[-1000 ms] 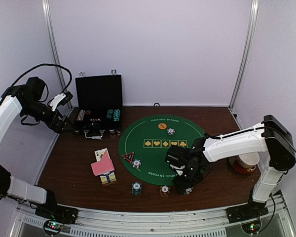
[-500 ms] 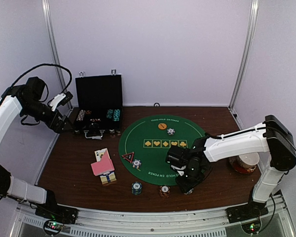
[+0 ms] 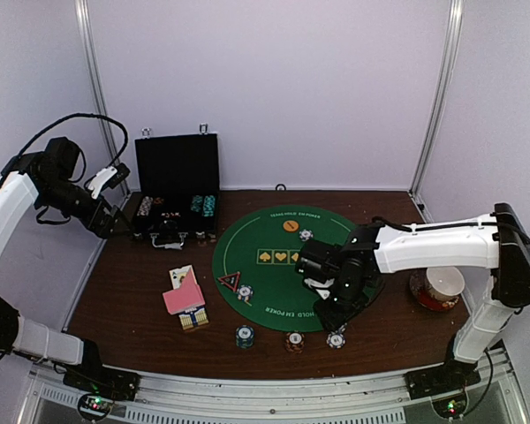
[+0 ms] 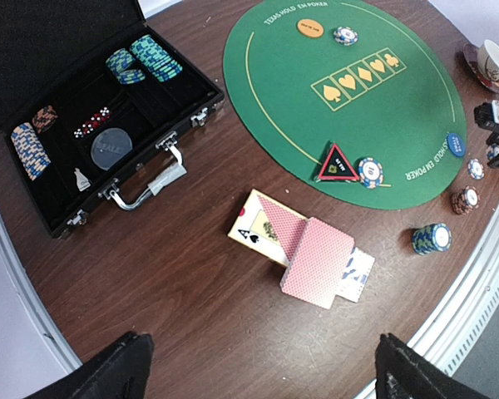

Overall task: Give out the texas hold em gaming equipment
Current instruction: Pick up the pile of poker chips from the pile of poker chips, then place the poker chips pile in the small blind area.

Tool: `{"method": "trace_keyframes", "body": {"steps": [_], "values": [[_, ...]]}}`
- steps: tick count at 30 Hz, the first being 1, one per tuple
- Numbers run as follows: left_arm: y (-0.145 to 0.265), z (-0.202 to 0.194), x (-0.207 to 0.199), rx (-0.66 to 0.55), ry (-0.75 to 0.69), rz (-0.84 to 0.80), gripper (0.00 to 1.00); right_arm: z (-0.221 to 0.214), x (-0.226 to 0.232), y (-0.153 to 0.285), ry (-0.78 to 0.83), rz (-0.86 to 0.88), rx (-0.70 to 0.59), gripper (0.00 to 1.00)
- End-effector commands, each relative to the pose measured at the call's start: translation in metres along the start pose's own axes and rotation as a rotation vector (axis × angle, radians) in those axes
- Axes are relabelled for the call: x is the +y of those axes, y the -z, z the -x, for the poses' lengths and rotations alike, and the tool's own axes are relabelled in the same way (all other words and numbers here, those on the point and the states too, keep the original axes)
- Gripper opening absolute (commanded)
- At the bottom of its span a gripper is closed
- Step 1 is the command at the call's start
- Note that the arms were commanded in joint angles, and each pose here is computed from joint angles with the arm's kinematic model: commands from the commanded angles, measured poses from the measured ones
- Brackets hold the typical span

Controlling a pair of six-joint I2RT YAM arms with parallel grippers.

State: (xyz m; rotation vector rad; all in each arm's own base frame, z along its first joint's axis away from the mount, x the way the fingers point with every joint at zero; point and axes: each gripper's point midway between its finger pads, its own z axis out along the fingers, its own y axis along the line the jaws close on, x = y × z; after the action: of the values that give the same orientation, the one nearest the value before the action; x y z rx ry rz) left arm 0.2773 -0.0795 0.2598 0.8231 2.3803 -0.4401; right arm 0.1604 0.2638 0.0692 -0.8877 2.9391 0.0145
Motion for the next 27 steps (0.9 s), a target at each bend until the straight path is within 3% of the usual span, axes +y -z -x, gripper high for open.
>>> {"method": "trace_keyframes", "body": {"steps": [1,10,21,23,27], "values": [[0.005,0.003,-0.002,-0.023,-0.017,0.001,0.98,0.017,-0.029,0.022,-0.02,-0.071,-0.045,0.35],[0.009,0.005,-0.003,-0.028,-0.021,0.009,0.98,0.053,-0.077,-0.01,-0.165,-0.086,-0.071,0.33],[0.009,0.001,-0.002,-0.016,-0.028,0.019,0.98,0.052,-0.093,-0.054,-0.225,-0.096,-0.046,0.36],[0.009,0.0,-0.002,-0.014,-0.031,0.021,0.98,0.05,-0.093,-0.058,-0.227,-0.098,-0.041,0.41],[0.009,-0.001,-0.002,-0.012,-0.033,0.022,0.97,0.045,-0.096,-0.058,-0.229,-0.111,-0.029,0.66]]}}
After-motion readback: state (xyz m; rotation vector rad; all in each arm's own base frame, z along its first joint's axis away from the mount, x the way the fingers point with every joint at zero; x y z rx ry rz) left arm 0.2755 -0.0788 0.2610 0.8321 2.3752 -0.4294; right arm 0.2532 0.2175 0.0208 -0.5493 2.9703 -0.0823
